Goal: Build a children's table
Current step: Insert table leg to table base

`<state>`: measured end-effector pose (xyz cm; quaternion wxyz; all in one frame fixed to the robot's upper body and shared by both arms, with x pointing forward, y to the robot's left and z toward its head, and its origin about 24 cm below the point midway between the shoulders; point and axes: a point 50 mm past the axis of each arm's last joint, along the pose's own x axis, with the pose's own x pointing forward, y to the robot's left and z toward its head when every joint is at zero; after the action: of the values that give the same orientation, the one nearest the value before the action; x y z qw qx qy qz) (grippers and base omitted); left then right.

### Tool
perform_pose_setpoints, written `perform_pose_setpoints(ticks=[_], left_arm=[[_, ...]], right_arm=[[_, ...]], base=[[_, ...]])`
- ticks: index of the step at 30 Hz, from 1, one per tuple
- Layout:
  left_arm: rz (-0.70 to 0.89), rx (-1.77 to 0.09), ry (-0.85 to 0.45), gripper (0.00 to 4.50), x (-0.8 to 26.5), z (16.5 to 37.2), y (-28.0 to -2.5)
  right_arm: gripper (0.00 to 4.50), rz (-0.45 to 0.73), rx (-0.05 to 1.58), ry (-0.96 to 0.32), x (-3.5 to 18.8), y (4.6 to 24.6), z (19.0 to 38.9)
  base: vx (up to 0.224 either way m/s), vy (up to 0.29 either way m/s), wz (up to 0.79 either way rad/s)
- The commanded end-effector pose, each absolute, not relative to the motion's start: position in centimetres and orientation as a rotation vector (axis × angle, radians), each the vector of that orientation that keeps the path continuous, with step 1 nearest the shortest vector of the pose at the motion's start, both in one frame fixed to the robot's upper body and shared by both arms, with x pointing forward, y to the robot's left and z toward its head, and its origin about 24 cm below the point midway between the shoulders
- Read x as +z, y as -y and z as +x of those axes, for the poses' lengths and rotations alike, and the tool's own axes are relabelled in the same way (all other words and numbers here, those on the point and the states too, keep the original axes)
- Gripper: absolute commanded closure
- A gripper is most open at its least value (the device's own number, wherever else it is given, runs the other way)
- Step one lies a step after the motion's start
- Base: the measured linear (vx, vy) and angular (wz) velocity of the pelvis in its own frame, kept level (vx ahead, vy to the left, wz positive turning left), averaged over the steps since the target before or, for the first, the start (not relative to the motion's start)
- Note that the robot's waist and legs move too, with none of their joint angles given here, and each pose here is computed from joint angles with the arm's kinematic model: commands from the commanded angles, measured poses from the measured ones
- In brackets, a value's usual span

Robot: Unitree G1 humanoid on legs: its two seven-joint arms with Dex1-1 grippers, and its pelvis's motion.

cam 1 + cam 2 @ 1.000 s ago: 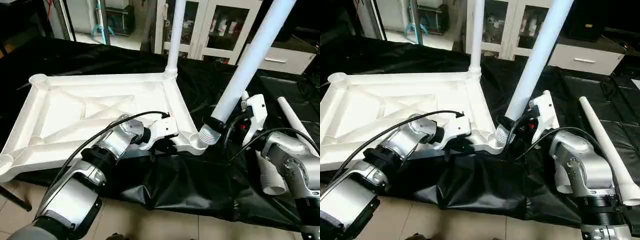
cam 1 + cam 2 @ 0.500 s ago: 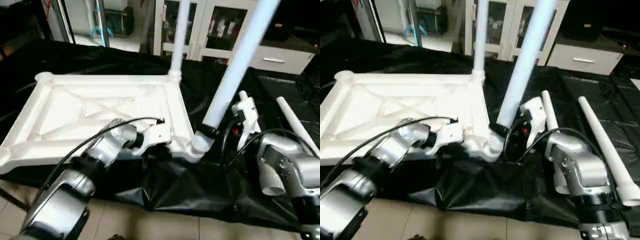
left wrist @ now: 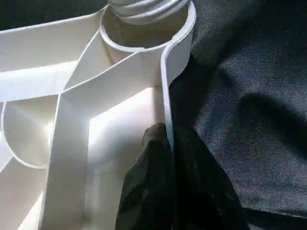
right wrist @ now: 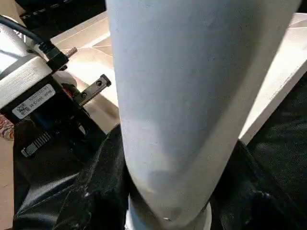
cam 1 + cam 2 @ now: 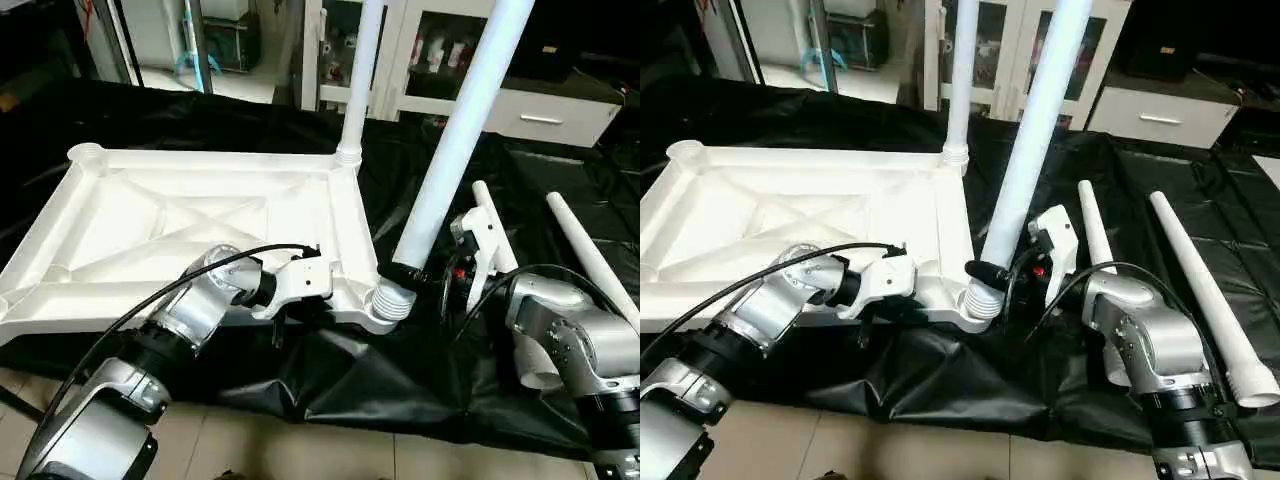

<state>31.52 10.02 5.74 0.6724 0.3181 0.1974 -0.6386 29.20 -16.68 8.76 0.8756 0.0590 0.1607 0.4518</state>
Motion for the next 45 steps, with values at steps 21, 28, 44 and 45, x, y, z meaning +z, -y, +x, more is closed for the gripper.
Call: perform_pose_setpoints(ticks=[21, 28, 44, 45], left_arm=[[0.748, -1.411, -0.541, 4.5, 3.6, 30.5, -10.9], [0.755, -1.401, -0.53, 4.5, 3.7, 30.5, -10.8], [0.766, -1.359, -0.495, 4.5, 3.9, 31.1, -10.8], [0.767, -1.358, -0.494, 4.5, 4.0, 31.1, -10.8]], right_arm=[[2.64, 0.124, 0.94, -0.343, 7.4, 15.2, 30.6], [2.64, 0.123, 0.946, -0.347, 7.0, 15.0, 30.7], [2.64, 0.263, 0.782, -0.258, 5.3, 16.4, 28.5], [2.64, 0.263, 0.776, -0.249, 5.3, 16.4, 28.3]], base=[[0.0, 0.0, 0.0], [0.0, 0.0, 0.0], [0.0, 0.0, 0.0], [0.0, 0.0, 0.0]])
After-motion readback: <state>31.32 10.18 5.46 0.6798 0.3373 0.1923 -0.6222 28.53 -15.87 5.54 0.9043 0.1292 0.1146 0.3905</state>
